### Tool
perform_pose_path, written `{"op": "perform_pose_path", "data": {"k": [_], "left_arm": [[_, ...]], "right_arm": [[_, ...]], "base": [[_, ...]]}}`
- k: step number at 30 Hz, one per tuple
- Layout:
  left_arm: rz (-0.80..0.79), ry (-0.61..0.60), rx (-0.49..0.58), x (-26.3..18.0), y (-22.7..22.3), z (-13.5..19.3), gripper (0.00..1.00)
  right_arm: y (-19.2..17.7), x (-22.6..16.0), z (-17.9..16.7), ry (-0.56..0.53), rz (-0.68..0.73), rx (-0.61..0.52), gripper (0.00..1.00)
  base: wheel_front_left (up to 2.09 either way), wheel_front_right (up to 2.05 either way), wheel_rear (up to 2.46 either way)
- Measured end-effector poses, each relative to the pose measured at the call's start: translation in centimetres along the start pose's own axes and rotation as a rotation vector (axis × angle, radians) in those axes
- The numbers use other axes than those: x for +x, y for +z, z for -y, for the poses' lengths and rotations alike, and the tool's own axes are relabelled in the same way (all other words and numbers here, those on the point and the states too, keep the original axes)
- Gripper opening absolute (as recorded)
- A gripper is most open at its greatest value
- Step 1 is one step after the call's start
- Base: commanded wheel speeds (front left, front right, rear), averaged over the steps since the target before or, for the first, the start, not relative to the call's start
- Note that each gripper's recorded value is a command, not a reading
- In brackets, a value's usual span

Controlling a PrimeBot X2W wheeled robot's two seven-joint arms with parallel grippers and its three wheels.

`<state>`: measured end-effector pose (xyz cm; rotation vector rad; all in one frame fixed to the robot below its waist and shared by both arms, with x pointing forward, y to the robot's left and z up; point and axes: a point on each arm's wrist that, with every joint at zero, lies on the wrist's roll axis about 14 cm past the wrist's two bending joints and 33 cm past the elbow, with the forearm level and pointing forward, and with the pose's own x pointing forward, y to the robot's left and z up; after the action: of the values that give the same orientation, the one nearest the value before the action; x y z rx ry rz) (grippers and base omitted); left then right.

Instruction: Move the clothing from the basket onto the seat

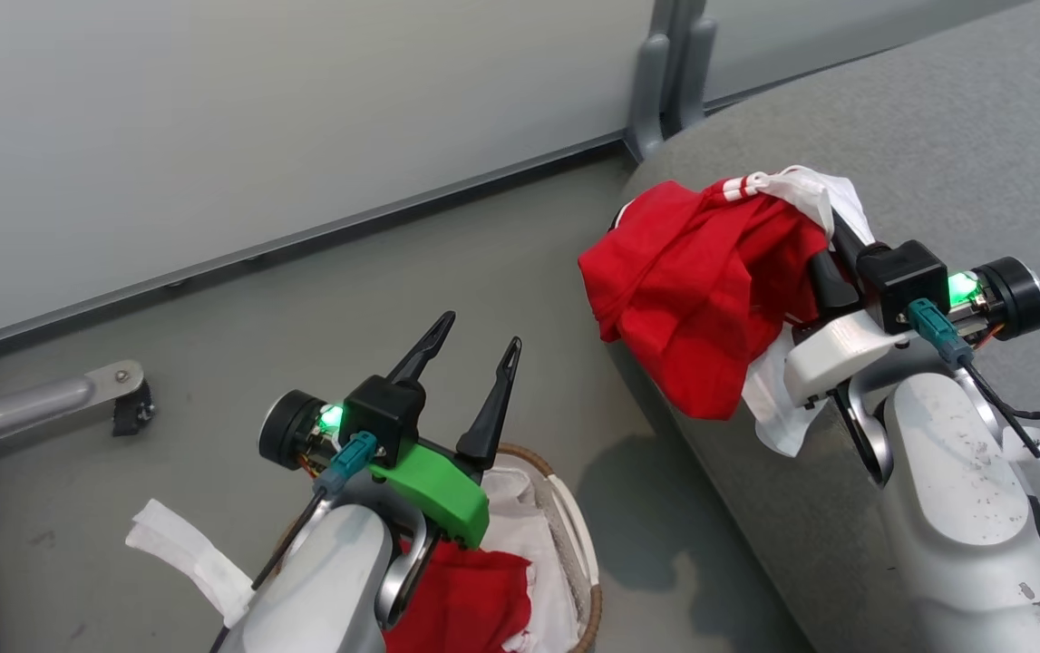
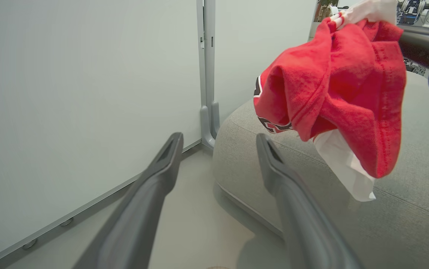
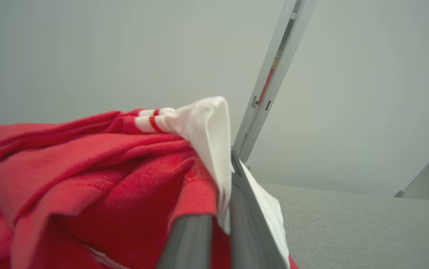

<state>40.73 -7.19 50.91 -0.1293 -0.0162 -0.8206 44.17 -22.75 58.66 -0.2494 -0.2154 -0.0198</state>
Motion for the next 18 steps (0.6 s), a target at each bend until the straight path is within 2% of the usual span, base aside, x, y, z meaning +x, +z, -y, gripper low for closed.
{"op": "perform_pose_path", "data": {"k": [8,18], "left_arm": [[-0.036,-0.151,-0.039,2.9,-2.2,4.3,1.00],[-0.053,-0.237,-0.097,5.1,-4.1,6.1,1.00]], "right_arm": [[-2.0,-2.9,5.3,-0.141,-0.070,-0.021,0.00],[-4.8,-4.0,8.4,-0.231,-0.153,-0.037,0.00]], "base": [[0.00,0.00,0.00],[0.00,0.00,0.00]]}}
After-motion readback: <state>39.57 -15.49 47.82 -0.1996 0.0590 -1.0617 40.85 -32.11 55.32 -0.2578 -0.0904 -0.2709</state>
